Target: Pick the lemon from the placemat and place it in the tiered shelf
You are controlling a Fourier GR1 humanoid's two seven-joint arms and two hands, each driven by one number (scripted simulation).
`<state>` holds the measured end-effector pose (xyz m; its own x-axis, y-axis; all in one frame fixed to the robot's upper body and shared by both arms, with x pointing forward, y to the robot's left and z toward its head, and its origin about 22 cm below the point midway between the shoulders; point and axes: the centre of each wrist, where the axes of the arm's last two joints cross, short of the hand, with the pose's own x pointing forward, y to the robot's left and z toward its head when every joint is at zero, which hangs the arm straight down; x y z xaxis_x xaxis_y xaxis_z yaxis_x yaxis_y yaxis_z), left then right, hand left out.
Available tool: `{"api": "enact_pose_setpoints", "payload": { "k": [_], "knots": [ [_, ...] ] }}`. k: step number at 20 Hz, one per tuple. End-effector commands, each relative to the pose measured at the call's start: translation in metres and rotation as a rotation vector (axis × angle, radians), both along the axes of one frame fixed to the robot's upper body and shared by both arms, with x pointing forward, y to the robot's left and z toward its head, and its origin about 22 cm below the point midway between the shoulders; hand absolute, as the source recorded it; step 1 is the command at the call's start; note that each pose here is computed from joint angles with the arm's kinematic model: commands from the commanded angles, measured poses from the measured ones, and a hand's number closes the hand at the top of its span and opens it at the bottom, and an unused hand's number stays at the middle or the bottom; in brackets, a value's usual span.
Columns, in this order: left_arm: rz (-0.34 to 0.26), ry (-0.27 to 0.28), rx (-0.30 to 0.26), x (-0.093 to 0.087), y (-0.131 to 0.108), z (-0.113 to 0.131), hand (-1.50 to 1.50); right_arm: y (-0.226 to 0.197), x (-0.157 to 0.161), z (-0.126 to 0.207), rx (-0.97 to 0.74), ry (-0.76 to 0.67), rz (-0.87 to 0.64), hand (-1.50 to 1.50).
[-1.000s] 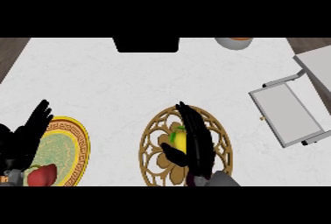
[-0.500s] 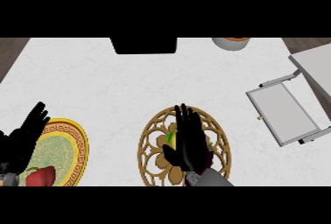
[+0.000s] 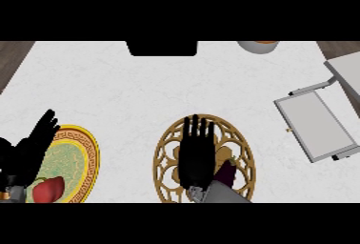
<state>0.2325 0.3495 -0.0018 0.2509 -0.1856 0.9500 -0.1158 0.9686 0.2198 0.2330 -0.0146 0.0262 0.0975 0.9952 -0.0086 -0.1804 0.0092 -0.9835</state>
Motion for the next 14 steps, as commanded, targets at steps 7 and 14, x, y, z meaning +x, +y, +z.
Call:
{"api": "enact_pose_setpoints", "payload": {
  "k": [7,14],
  "knots": [
    [0.008,-0.007,-0.003,0.005,0.012,0.008,0.0,0.008,-0.004,0.023,-0.164,0.091,-0.136,-1.5],
    [0.006,-0.003,-0.012,-0.001,0.002,-0.002,0.0,0.002,0.023,0.018,-0.184,0.104,-0.164,-1.5]
  ]
}}
